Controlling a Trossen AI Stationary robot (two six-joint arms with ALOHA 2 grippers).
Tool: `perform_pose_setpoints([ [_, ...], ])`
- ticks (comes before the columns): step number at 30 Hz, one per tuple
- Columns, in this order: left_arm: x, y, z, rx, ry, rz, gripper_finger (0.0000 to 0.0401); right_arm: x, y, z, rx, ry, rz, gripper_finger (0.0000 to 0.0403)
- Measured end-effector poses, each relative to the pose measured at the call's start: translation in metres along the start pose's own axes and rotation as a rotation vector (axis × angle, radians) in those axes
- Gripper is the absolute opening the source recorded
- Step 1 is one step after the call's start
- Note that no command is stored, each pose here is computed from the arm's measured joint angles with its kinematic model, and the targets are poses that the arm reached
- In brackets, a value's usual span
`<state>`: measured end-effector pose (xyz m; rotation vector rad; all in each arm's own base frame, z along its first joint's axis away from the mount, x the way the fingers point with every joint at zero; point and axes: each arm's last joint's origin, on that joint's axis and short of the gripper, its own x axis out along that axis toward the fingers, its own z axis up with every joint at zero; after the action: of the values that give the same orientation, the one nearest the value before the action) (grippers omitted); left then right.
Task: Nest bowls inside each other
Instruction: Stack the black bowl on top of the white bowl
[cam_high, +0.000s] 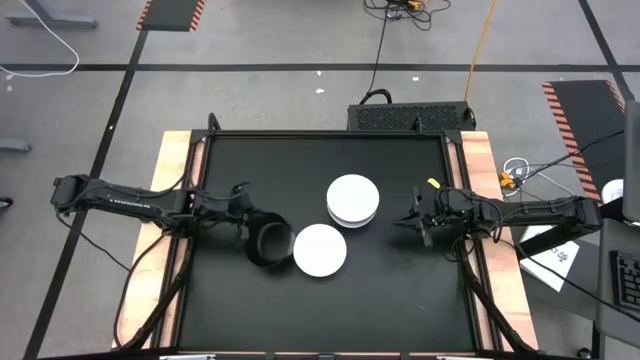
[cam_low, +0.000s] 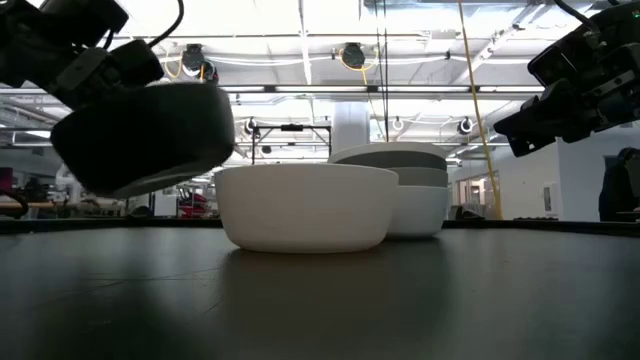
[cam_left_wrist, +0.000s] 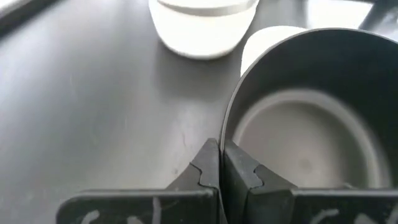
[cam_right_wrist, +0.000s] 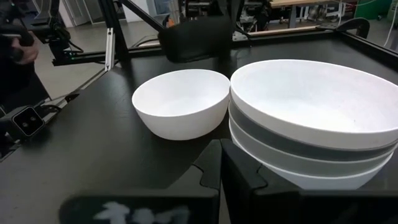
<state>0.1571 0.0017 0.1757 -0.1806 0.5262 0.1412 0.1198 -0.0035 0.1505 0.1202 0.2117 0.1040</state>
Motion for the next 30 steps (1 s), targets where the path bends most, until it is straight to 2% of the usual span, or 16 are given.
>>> perform_pose_setpoints([
  [7,0.003,-0.001,-0.003,0.086,-0.235,-0.095,0.0002,0.000,0.000,0.000,0.000,0.000,0.000,0.0000],
  [13,0.004,0.001,-0.014,0.109,-0.266,-0.083,0.0001,0.000,0.000,0.000,0.008,0.001,0.000,0.0000],
  [22,-0.014,0.001,-0.004,0.184,-0.408,-0.086,0.0001,0.000,0.000,-0.003,0.024,0.027,-0.003,0.0000],
  [30,-0.023,0.001,-0.001,0.218,-0.469,-0.078,0.0001,0.000,0.000,-0.003,0.025,0.031,-0.003,0.0000],
])
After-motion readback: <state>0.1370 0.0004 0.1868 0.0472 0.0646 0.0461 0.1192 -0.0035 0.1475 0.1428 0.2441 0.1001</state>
